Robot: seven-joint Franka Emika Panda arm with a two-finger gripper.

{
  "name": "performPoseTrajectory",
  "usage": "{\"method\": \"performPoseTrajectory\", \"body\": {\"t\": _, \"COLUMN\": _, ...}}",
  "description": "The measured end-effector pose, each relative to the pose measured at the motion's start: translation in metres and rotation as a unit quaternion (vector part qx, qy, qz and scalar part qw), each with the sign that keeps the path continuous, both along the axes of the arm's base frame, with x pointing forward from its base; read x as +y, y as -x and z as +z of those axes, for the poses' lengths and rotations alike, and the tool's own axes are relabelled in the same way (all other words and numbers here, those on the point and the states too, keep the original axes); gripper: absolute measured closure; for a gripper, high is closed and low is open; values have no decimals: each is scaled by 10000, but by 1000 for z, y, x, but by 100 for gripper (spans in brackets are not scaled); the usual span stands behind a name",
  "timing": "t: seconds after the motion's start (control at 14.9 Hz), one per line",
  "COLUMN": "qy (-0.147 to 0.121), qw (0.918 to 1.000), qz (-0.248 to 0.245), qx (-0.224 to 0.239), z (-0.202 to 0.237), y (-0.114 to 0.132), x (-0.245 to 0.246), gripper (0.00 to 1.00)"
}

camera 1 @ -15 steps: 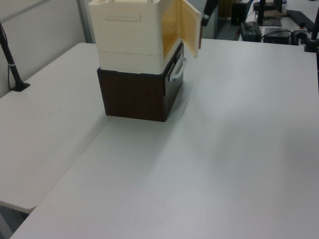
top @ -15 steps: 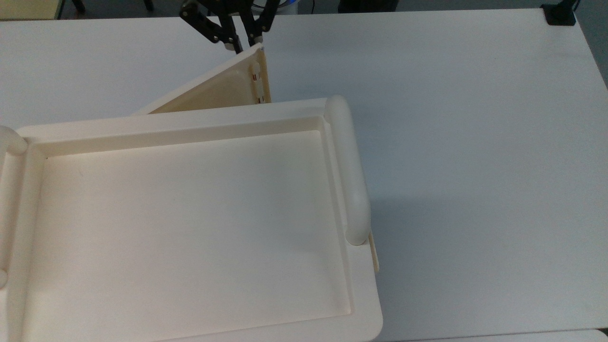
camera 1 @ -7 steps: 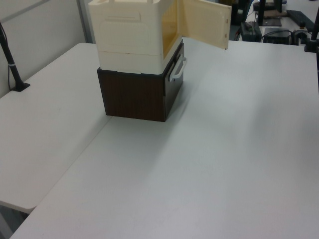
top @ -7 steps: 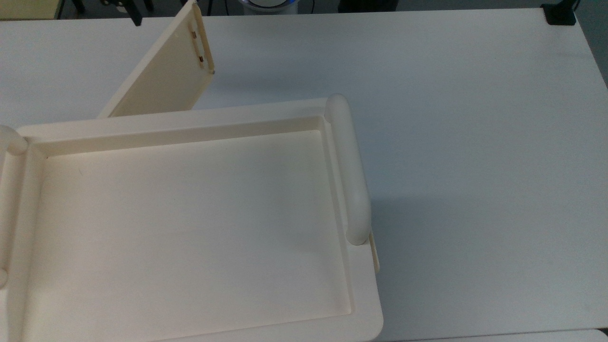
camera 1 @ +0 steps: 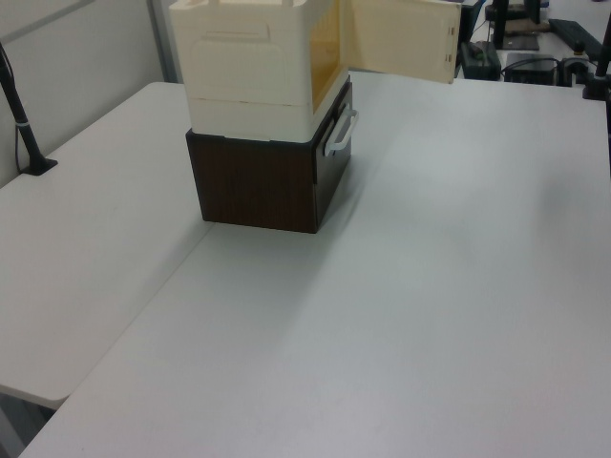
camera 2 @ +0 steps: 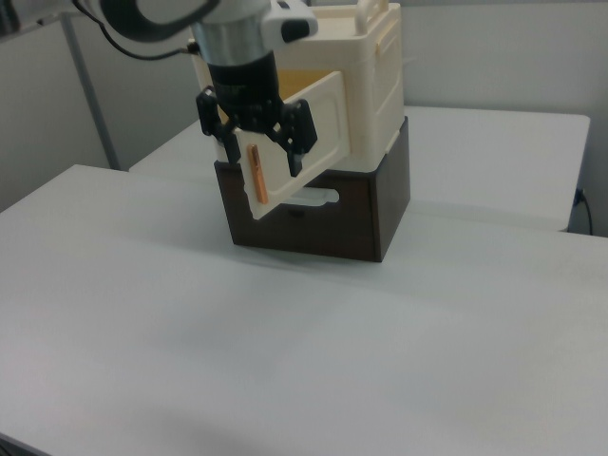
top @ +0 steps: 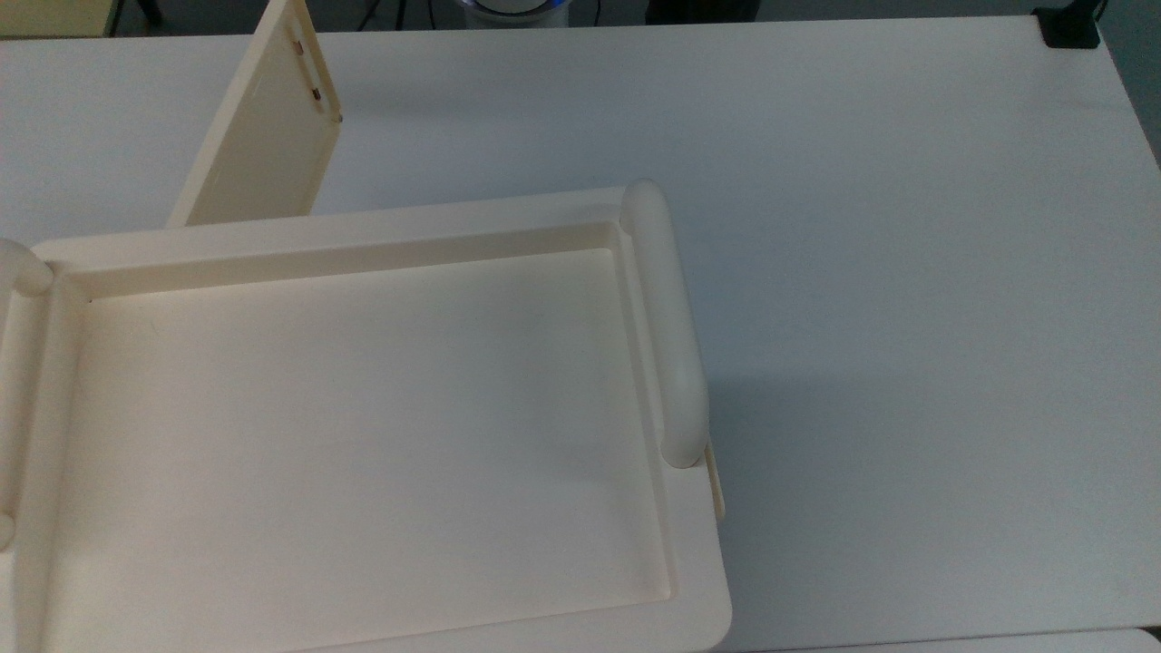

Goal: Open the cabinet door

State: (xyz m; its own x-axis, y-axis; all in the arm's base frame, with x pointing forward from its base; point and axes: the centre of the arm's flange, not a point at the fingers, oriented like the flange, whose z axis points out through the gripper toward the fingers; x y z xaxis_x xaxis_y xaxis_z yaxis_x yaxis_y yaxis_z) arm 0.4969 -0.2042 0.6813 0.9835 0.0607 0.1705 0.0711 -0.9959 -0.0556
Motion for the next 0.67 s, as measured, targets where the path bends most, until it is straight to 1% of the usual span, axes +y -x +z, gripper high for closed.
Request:
{"method": "performPoseTrajectory", "body": {"t": 0.13, "qy": -28, "qw": 10000, "qz": -17, "qx": 29, "z": 16, "y": 17, "x": 0, "gripper": 0}}
{"method": "performPoseTrajectory", "body": {"t": 0.27, "qy": -55, "qw": 10000, "qz": 24, "qx": 24, "z": 29, "y": 27, "x": 10, "gripper": 0}}
{"method": "performPoseTrajectory", "body": {"t": 0.4, "qy": -123, "qw": 9999, "qz": -100, "qx": 66, "z": 33, "y": 24, "x": 33, "gripper": 0}}
{"method": "performPoseTrajectory", "body": {"t": 0.54, "qy": -177, "qw": 9995, "qz": -238, "qx": 128, "z": 33, "y": 12, "x": 69, "gripper": 0}}
{"method": "performPoseTrajectory", "body": {"t": 0.67, "qy": -205, "qw": 9993, "qz": -237, "qx": 217, "z": 29, "y": 1, "x": 108, "gripper": 0}}
